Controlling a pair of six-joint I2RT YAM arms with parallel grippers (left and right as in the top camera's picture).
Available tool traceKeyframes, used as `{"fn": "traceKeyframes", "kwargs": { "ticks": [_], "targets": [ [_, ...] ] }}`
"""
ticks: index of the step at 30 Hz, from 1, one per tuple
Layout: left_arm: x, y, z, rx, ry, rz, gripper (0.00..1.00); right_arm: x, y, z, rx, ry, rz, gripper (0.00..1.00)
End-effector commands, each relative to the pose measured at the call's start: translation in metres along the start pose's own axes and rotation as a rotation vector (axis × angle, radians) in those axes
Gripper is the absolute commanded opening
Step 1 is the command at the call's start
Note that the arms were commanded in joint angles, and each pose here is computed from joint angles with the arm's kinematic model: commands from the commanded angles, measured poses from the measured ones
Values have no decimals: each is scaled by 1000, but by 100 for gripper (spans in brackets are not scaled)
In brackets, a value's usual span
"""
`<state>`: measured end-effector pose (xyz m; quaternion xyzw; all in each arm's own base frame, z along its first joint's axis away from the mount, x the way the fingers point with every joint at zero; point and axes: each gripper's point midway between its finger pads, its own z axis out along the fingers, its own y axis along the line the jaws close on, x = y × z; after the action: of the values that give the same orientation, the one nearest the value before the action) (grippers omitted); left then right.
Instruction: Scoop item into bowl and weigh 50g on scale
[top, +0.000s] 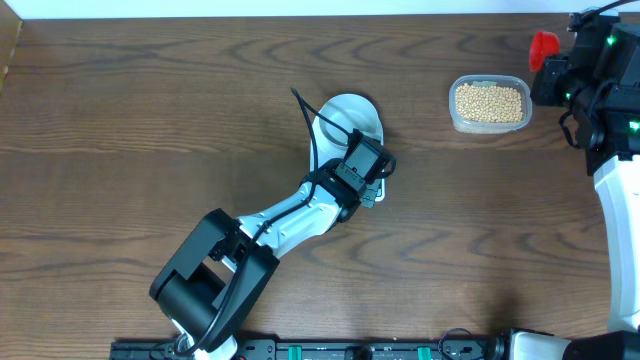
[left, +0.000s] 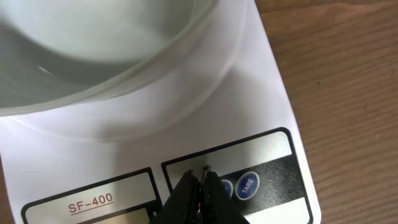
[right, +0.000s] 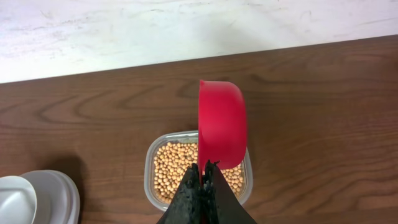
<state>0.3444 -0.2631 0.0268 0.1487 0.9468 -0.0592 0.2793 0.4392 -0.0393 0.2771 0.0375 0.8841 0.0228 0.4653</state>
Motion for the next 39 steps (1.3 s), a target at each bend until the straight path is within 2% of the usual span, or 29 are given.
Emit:
{"fn": "traceKeyframes", "kwargs": {
  "ticks": [1,39],
  "targets": [
    [3,7,6,-41,7,-24,7,-6,-2,-3,-1,-12,13,1],
    [19,12,14,-62,62,-7,7,-6,-1,-3,-8,-11,13,1]
  ]
}}
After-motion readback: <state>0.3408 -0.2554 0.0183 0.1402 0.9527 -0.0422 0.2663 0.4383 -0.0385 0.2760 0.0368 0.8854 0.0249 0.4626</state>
